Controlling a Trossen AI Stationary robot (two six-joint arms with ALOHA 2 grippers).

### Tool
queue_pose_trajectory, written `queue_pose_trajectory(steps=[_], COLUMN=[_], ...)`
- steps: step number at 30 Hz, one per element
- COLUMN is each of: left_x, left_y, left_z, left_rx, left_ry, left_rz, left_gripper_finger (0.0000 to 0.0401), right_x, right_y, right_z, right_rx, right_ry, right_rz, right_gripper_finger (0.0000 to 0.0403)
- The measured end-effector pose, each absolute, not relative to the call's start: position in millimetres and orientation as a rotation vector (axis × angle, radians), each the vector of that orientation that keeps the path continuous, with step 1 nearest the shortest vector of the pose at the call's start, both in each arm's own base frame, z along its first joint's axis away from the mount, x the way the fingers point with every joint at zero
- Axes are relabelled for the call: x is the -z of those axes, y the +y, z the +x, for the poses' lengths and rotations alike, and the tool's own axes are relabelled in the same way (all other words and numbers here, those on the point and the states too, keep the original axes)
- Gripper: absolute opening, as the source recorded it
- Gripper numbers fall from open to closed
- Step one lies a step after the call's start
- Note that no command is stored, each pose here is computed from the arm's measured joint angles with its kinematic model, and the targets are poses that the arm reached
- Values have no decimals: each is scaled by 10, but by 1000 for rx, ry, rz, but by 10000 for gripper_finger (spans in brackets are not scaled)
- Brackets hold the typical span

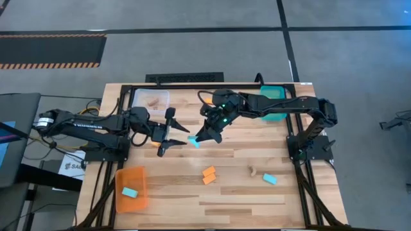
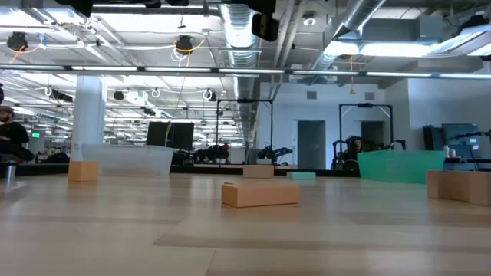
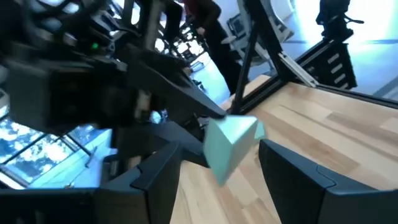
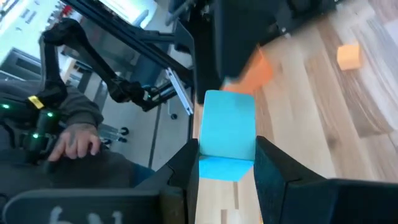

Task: Sort & place blocks by color
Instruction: Put the light blue block into the orange bin

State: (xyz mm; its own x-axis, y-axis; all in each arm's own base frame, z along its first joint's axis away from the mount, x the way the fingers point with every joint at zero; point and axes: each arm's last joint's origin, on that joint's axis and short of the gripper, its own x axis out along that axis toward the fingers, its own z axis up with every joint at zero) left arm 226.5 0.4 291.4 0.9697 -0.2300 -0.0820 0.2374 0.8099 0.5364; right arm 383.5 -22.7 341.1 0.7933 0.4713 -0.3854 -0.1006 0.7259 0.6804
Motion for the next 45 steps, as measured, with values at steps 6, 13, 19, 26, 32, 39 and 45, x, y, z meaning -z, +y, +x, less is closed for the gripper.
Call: queue_pose_trajectory(steps=[6,13,19,26,32,39,45], left_x=[-2841,-2856,-2858,-2863,-2863,-2869,-2889], left_y=[11,13,15,14,11,14,58], left_z=[2357,2397,2398,2399,2398,2391,2364], left_rx=[301,300,290,289,300,308,277], left_ry=[15,5,6,1,-2,-7,4], left_rz=[550,551,551,551,549,553,546], left_gripper_finger=[206,206,206,164,90,14,1], right_x=[-3352,-3354,-3403,-3404,-3397,-3389,-3388], right_y=[-231,-230,-232,-236,-281,-297,-382], right_z=[3889,3895,3917,3917,3911,3895,3891], right_rx=[-343,-354,-374,-372,-359,-366,-332], right_ry=[580,575,522,522,530,553,540], right_rz=[696,701,689,692,713,745,743], right_gripper_finger=[123,123,123,123,123,140,195])
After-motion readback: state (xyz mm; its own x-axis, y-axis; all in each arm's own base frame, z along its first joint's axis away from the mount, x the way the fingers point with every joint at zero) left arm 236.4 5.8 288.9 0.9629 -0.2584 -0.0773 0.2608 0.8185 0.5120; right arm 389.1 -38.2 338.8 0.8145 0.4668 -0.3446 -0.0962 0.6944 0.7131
